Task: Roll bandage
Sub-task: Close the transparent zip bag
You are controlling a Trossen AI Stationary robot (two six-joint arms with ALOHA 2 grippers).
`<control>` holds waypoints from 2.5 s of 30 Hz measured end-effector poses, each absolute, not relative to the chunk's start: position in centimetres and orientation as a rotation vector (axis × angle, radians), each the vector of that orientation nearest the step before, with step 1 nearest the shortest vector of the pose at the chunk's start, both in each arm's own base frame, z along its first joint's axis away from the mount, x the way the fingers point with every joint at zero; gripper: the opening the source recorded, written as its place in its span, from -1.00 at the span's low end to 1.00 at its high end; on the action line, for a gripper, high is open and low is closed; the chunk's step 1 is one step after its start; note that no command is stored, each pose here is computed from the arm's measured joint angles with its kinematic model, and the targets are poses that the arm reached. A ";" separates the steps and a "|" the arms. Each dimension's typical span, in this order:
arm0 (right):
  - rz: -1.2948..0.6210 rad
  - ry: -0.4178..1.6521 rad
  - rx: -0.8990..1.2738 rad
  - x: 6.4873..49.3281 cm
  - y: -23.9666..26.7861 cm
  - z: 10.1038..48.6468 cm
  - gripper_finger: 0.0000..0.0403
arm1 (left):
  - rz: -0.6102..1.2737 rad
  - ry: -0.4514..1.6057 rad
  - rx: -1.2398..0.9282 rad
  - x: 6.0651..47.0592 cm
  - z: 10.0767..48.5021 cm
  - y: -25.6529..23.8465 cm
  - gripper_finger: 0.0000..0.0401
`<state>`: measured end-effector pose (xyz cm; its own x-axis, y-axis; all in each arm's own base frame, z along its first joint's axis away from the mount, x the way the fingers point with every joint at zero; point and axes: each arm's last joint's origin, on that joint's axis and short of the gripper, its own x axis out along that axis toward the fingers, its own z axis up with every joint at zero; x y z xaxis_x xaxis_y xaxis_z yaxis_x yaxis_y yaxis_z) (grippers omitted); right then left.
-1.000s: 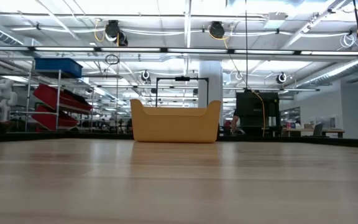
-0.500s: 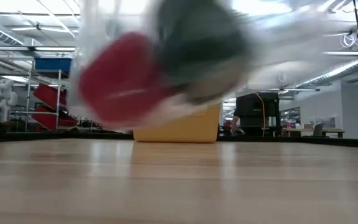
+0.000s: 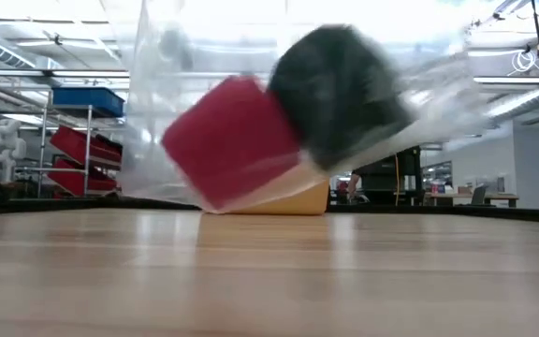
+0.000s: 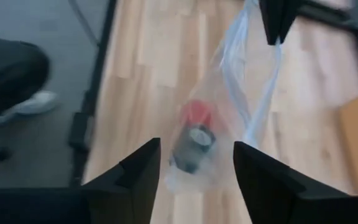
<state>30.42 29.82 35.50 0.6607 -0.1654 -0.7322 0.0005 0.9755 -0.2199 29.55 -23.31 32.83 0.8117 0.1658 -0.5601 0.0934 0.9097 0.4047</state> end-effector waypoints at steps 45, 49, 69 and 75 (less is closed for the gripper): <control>-0.293 0.778 -0.446 32.6 29.9 32.1 -0.96 | 0.045 0.623 0.396 29.7 32.9 -23.2 -0.91; -0.293 0.778 -0.446 32.6 29.9 32.0 -0.99 | 0.040 0.619 0.379 29.4 32.9 -23.6 -0.83; -0.302 0.838 -0.460 31.4 29.9 31.8 -1.00 | 0.038 0.651 0.392 24.3 32.1 -27.2 0.15; -0.296 0.836 -0.468 31.0 30.2 31.8 -1.00 | 0.223 0.794 0.344 22.7 30.8 -25.2 0.15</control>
<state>31.01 30.25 31.80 0.6386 -0.4287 -0.6390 0.0689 0.8590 -0.5074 22.75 -25.18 30.76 0.6816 0.3222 -0.6570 -0.0667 0.9215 0.3827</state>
